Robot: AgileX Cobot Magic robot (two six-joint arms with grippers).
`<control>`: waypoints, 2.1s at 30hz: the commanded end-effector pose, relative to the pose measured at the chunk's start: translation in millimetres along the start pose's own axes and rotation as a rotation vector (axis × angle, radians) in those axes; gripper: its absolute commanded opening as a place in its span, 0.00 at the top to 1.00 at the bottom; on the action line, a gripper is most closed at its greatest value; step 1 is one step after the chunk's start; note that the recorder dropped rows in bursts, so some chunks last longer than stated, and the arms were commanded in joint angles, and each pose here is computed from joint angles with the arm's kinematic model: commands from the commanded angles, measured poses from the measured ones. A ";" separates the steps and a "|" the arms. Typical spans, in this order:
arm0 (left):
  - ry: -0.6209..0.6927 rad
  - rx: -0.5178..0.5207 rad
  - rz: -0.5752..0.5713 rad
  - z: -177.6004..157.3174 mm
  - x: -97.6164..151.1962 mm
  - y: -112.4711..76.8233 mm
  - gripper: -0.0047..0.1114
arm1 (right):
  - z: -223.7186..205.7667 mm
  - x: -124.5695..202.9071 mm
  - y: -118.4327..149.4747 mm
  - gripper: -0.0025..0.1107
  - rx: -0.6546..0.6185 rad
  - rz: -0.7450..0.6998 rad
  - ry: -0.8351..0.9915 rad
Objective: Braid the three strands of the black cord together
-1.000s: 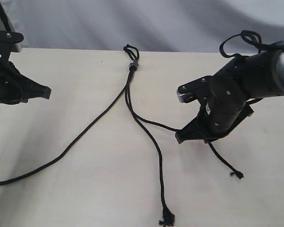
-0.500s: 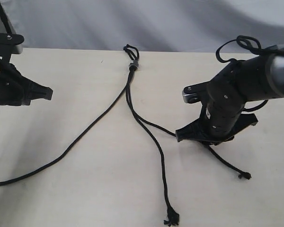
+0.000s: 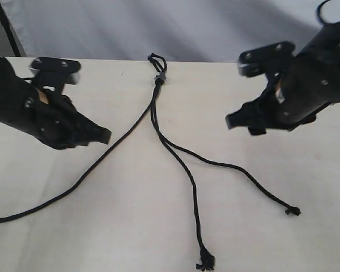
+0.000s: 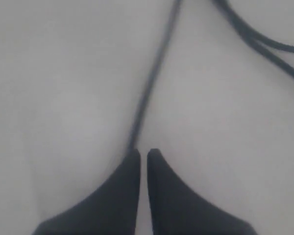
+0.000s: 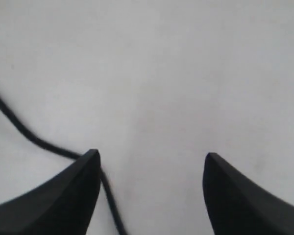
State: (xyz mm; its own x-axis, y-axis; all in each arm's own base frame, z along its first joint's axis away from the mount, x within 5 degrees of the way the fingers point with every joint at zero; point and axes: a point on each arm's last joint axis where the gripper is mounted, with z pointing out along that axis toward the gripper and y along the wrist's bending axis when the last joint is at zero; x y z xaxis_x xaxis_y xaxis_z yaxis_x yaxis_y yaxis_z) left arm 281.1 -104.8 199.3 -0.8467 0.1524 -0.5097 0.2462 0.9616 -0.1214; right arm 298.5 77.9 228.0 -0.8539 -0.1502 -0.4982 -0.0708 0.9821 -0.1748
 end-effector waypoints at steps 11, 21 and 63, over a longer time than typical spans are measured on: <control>0.166 0.198 0.200 50.6 17.1 -146.9 0.53 | -59.0 -6.7 -66.1 0.46 0.018 0.220 -0.356; 0.341 0.151 0.138 100.0 3.1 -175.0 0.53 | -57.4 -6.8 -63.5 0.46 -0.006 0.214 -0.384; 0.292 -0.348 0.299 76.3 6.7 22.7 0.96 | -57.9 -8.2 -62.8 0.46 -0.014 0.203 -0.399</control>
State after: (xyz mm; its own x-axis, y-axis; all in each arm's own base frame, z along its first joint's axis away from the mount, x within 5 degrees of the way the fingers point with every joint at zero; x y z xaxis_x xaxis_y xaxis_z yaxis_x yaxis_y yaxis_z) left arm 315.4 -115.0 138.7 -0.8804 0.4476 -0.1567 0.3777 0.8615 0.3393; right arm 280.1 25.0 292.1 -0.5930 0.0245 -0.8048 0.0755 0.9968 -0.0253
